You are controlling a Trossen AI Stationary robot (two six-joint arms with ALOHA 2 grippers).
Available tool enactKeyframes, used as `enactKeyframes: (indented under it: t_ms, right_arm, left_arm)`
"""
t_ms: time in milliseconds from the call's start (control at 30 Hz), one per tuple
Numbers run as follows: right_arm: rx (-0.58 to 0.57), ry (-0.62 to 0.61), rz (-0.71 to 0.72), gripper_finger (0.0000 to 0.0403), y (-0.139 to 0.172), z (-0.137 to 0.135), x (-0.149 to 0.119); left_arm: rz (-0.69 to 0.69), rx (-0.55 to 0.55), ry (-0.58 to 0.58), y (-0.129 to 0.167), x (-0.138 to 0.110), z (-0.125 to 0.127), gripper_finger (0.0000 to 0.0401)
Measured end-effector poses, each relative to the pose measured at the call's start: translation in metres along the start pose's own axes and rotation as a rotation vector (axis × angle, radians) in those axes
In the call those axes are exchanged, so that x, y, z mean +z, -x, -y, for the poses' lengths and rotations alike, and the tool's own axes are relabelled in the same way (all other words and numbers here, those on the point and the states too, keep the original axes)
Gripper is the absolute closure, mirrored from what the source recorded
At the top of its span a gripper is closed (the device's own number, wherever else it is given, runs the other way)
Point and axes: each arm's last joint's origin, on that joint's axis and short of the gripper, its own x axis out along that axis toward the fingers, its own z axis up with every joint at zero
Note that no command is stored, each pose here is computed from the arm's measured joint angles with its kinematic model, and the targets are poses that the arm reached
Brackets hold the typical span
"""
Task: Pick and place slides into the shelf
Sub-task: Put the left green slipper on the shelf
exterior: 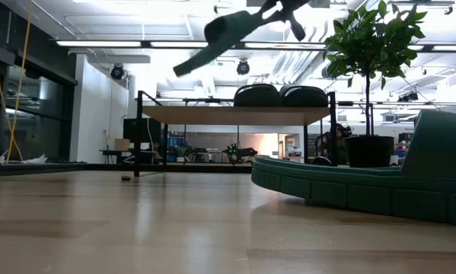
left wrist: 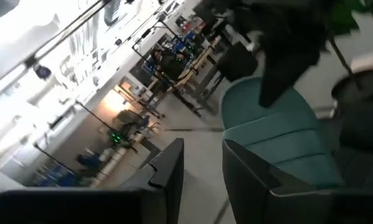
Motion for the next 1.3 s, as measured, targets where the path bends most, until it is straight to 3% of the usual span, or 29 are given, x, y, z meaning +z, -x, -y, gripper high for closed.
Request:
enactKeyframes:
  t_ms: [200, 500, 567, 767, 933, 1300]
  right_arm:
    - [0.027, -0.014, 0.017, 0.0392, 0.001, 0.007, 0.01]
    - [0.165, -0.065, -0.024, 0.0393, 0.006, 0.019, 0.029]
    - [0.204, -0.079, -0.044, 0.0393, 0.007, 0.02, 0.032]
    - [0.304, -0.124, -0.12, 0.0393, 0.01, 0.019, 0.034]
    - [0.363, -0.154, -0.19, 0.0393, 0.011, 0.017, 0.033]
    - [0.46, -0.219, -0.197, 0.0393, 0.018, 0.024, 0.05]
  left_arm:
    - [0.07, -0.011, 0.219, 0.017, -0.003, -0.038, 0.0304]
    - [0.164, -0.2, 0.247, 0.041, -0.008, -0.047, 0.0304]
    - [0.155, -0.235, 0.192, 0.045, -0.01, -0.042, 0.0304]
    - [0.066, -0.247, -0.173, 0.055, -0.017, -0.015, 0.0304]
    - [0.049, -0.221, -0.394, 0.061, -0.017, -0.005, 0.0304]
    - [0.172, -0.243, -0.567, 0.085, -0.008, -0.005, 0.0304]
